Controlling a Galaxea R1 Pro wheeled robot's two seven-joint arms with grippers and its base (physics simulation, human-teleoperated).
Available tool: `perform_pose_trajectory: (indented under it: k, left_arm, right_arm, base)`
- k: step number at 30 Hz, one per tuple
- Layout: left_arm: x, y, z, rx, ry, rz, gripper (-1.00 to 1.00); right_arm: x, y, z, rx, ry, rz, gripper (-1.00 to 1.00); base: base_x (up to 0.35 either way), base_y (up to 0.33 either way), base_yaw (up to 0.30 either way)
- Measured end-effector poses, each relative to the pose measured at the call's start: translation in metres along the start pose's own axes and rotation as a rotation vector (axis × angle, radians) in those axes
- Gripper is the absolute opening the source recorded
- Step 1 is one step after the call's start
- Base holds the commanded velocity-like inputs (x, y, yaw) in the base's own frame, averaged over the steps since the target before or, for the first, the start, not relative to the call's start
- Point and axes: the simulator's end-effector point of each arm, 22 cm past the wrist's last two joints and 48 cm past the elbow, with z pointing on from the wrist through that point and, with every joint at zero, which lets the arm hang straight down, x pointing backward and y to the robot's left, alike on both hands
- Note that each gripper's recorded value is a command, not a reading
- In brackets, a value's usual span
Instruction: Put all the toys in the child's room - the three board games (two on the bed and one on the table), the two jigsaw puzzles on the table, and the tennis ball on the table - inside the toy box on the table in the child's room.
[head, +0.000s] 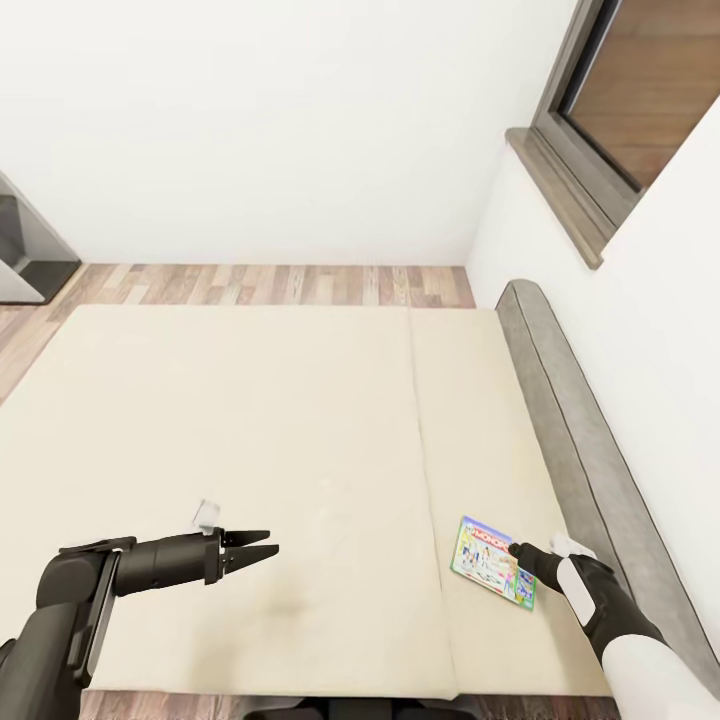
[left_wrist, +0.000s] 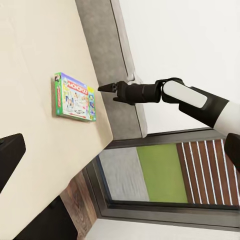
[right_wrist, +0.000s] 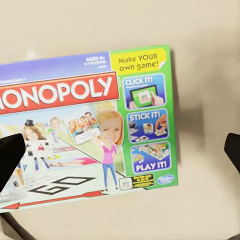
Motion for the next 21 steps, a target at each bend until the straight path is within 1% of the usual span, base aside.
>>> perform_pose_trajectory:
  k: [21]
  left_arm:
    - [0.0058,0.0076,0.0029,-0.002,0.009,-0.021,1.0]
  right_arm:
    - [0.0096,-0.0046,0.0074,0.011,0.019,-0.002,1.0]
  base:
    - [0.0,0.0,0.0]
